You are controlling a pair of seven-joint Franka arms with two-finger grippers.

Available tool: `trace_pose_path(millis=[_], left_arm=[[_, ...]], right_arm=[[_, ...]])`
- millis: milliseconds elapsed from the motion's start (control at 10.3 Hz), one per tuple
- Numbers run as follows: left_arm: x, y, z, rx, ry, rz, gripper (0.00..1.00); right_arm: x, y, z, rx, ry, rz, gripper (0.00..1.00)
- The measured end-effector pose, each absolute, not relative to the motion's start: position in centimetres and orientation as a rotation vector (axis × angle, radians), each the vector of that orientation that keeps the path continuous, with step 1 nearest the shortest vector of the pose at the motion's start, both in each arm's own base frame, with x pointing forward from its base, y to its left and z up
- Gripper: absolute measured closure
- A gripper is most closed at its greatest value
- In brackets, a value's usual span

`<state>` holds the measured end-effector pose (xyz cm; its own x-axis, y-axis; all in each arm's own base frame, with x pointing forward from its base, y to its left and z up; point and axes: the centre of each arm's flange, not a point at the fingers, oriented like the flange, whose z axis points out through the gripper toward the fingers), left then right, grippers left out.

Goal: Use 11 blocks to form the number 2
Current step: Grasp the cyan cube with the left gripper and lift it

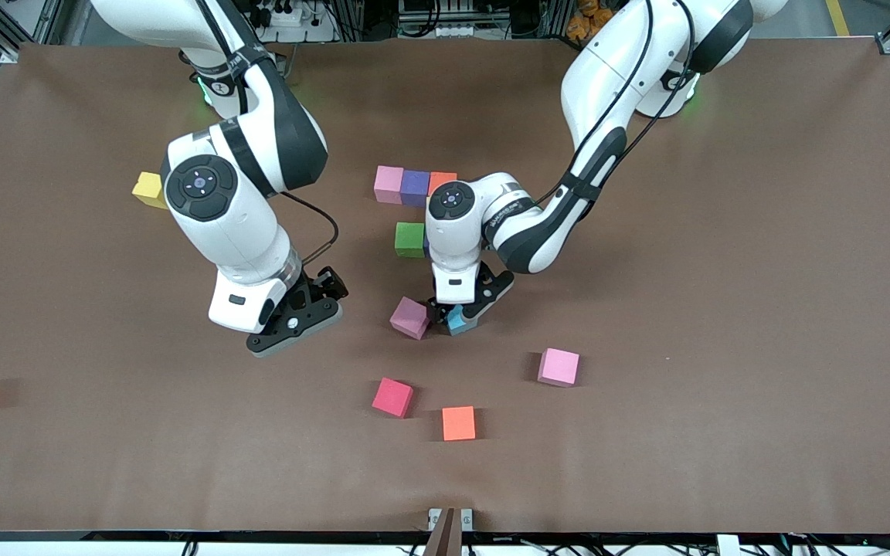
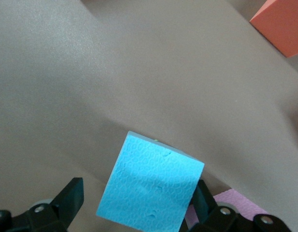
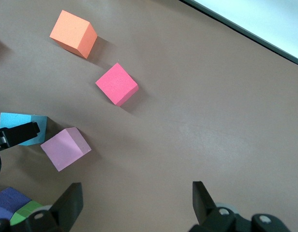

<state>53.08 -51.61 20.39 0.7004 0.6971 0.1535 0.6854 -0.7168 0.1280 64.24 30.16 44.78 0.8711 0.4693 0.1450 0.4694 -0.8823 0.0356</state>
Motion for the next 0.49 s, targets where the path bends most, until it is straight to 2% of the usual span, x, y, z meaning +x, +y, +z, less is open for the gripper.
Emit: trace_pose_path(millis=[293,390,488], left_arm=[[53.06,-51.62,20.38,2.840,1.156,0.295,0.02],[53.07,-51.61,20.38,2.840,1.156,0.295,0.14],[53.10,-51.59,20.39,2.840,1.156,0.296,0.31]], right_arm=[[64.26,30.17,44.80,-3.038,-0.762,-0.237,0.00],[64.26,30.17,44.81,-3.038,-0.762,-0.237,0.00],[64.26,30.17,44.80,-3.038,-0.762,-0.237,0.00]])
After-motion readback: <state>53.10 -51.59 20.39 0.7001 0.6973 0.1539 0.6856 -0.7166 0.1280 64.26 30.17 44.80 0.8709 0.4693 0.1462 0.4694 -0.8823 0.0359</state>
